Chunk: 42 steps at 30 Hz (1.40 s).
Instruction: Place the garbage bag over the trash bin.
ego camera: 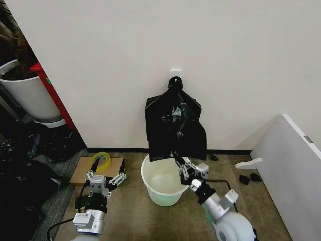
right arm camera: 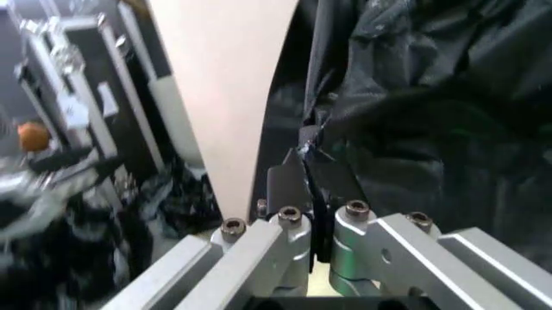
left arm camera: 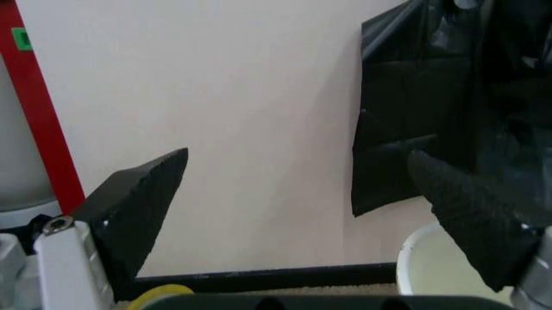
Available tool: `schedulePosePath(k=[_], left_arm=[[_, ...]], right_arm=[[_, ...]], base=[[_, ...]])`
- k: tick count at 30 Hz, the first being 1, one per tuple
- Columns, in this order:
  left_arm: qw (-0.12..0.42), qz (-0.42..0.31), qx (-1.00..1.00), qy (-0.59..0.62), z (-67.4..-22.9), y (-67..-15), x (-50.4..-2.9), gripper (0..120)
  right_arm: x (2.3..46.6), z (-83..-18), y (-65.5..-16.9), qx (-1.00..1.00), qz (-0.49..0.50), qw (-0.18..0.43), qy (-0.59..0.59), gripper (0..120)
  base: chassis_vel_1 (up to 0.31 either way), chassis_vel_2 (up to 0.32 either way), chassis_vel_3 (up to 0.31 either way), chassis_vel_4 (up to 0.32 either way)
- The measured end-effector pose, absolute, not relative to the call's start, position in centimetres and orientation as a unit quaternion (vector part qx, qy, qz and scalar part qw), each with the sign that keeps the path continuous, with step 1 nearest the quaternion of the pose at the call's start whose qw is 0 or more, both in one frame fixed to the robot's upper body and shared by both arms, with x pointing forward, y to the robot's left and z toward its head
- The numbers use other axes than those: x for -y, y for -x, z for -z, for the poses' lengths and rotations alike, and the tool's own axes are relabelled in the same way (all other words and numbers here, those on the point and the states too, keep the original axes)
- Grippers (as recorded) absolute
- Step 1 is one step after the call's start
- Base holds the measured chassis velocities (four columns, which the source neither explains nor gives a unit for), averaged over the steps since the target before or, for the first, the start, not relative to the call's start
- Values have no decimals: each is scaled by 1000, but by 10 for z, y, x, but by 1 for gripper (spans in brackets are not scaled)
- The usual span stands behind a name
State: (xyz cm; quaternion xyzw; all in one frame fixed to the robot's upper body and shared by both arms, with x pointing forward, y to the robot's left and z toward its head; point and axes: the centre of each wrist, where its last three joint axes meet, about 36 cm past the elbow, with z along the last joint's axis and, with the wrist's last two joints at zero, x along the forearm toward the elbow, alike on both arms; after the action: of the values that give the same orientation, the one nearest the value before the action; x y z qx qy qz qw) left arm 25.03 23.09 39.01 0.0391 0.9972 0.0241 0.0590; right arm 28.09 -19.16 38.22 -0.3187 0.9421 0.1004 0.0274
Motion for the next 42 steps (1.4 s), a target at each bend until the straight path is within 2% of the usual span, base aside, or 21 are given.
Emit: schedulePosePath(k=[19,35,42], left_arm=[[58,-22,-997,-39,-389,-251,-231,100],[57,-23,-997,-39,-388,-251,-231,100],[58,-22,-997,-44,-389,-250,-229,100]], right_arm=[[194,-353,-237,-926,14,56,374,0],[200,-338,-224,-907,39,78,411,0],[197,-339,-231,-917,25,77,391,0]], base=[[0,0,0,0],[0,0,0,0],[0,0,0,0]])
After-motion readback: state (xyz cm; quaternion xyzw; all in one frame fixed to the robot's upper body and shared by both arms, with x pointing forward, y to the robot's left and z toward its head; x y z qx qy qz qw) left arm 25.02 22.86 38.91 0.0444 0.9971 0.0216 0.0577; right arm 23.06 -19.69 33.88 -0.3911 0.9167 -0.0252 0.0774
